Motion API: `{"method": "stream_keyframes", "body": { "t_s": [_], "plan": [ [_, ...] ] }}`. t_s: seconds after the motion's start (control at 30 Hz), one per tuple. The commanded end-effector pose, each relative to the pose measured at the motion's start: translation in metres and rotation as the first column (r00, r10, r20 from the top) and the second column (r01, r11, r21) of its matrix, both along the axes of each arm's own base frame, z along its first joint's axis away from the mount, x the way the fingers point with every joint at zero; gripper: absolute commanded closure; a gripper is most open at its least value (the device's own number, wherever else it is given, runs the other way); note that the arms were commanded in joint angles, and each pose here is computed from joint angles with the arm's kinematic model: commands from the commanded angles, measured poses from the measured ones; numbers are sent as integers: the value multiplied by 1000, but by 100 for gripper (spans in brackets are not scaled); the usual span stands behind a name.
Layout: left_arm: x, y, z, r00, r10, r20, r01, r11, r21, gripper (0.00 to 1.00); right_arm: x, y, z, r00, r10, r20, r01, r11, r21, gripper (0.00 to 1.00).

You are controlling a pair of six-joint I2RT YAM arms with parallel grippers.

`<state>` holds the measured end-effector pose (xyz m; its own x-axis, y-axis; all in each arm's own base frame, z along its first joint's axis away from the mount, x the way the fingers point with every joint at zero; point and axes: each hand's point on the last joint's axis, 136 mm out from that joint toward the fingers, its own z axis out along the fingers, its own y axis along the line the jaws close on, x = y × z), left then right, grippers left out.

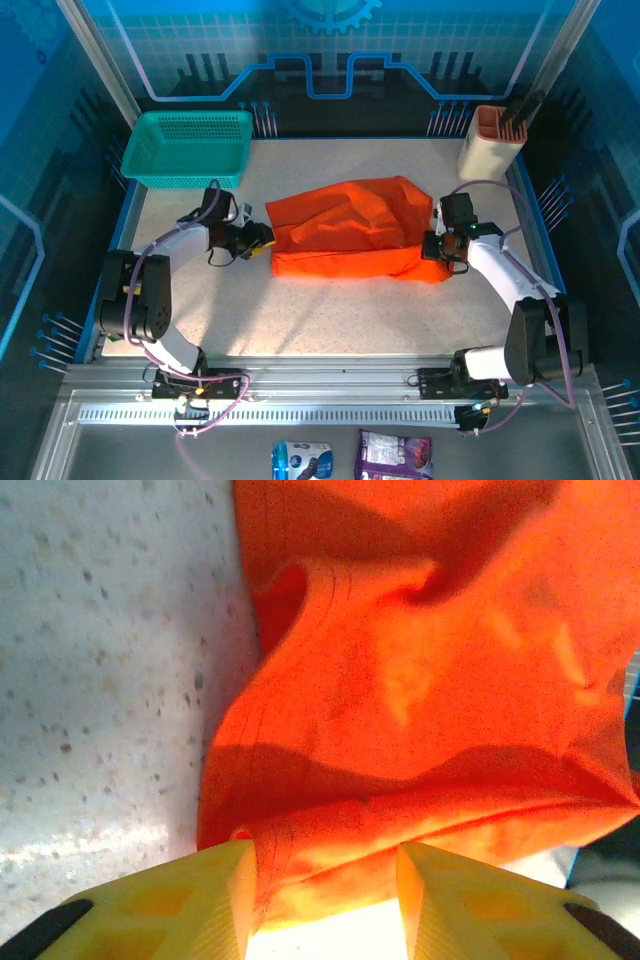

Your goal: Fold the inside-out t-shirt

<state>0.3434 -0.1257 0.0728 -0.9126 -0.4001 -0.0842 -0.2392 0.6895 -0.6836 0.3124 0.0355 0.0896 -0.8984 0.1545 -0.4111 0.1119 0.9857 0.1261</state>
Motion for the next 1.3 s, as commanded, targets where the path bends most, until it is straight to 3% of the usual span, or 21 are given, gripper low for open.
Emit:
{"method": "stream_keyframes", "body": {
  "t_s": [0.0,0.57,0.77,1.27],
  "plan": [
    [-17,-10,-1,999,-50,7,50,998,-43,57,6,-6,10,999,-15,33,15,1000,-4,100],
    [-32,-39,-18,993,-116,11,116,981,-154,66,5,-7,15,999,-15,32,15,1000,-1,100],
    [-34,-27,-25,993,-117,5,117,993,-15,61,4,-6,15,1000,-12,29,12,1000,5,100],
    [-23,-31,-25,990,-135,28,132,987,87,60,2,-6,18,999,-6,33,6,1000,6,100]
  ]
}}
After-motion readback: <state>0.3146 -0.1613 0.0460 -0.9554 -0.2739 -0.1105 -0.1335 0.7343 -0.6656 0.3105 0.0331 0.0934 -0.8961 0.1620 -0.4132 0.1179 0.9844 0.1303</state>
